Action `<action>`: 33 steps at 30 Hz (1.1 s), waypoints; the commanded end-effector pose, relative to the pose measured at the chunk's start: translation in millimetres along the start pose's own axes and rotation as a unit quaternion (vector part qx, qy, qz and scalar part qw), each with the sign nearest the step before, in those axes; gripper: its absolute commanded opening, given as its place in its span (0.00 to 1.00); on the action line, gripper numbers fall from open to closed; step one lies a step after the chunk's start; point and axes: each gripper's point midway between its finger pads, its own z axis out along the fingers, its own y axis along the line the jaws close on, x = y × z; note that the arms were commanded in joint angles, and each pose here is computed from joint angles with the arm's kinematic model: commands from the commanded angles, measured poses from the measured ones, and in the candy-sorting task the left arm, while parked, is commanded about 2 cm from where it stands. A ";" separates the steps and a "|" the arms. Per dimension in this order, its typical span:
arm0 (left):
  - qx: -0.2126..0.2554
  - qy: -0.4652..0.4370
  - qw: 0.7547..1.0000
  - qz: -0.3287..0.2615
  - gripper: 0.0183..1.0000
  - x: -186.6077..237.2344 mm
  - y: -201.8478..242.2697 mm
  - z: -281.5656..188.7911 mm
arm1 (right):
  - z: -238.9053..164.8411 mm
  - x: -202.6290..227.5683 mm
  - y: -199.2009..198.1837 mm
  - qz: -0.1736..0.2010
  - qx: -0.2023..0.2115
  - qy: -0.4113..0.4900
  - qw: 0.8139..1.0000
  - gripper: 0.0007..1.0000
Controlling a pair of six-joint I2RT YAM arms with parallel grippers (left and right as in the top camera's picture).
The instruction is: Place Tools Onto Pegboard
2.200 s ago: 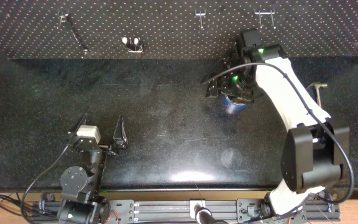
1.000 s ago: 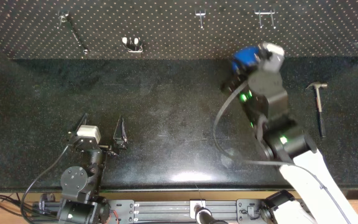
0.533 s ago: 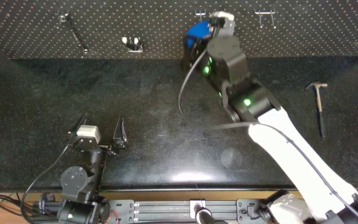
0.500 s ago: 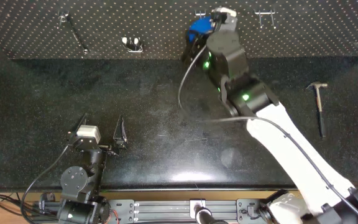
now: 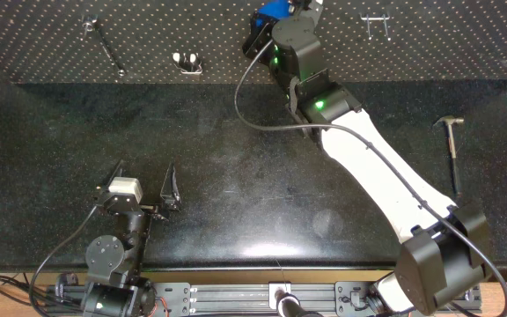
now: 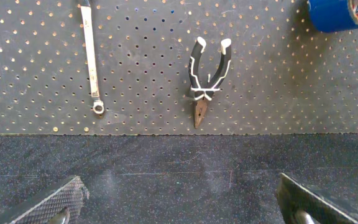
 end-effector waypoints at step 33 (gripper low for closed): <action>0.005 0.000 1.000 0.005 1.00 1.0 -1.8 -0.3 | -21.4 8.3 20.8 -0.016 -0.024 0.052 0.998 0.32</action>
